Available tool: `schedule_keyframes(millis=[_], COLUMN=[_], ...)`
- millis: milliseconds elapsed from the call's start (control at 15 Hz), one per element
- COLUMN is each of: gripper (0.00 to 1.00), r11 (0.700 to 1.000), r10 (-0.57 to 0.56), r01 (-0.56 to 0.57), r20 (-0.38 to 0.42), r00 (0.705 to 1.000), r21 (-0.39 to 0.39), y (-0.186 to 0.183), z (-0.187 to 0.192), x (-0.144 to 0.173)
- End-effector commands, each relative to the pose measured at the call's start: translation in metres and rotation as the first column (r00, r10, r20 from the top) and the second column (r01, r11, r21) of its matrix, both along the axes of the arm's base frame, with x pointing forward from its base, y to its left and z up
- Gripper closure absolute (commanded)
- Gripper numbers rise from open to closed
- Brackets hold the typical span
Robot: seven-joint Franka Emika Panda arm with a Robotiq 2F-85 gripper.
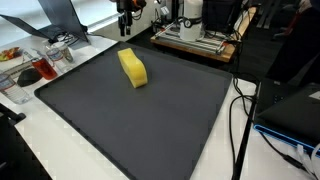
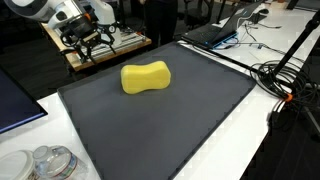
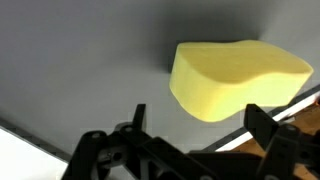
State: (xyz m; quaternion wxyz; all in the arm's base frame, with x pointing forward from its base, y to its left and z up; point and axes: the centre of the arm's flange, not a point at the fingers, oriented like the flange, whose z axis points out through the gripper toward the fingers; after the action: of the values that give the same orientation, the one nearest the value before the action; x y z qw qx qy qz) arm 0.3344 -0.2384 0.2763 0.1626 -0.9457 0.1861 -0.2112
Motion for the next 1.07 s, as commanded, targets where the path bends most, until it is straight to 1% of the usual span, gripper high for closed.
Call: schedule_keyframes(millis=[0,133,200,467,600,800,1000], gripper=[0.0,0.0,0.0,0.0,0.0,0.0,0.0], r11=[0.989,0.98,0.977,0.968,0.968,0.964,0.961], r10=[-0.087,-0.151,-0.174,-0.245,-0.251,-0.26,-0.25], r01=[0.089,0.154,0.178,0.247,0.252,0.25,0.222], r20=[-0.027,-0.032,-0.039,-0.068,-0.093,-0.136,-0.173], r00=[0.996,0.988,0.984,0.967,0.964,0.956,0.953], r21=[0.119,0.126,0.116,0.033,-0.001,-0.085,-0.167], y=[-0.033,-0.035,-0.033,-0.01,0.004,0.027,0.045], z=[0.061,0.076,0.082,0.099,0.105,0.109,0.113], x=[0.035,0.052,0.063,0.113,0.137,0.168,0.194])
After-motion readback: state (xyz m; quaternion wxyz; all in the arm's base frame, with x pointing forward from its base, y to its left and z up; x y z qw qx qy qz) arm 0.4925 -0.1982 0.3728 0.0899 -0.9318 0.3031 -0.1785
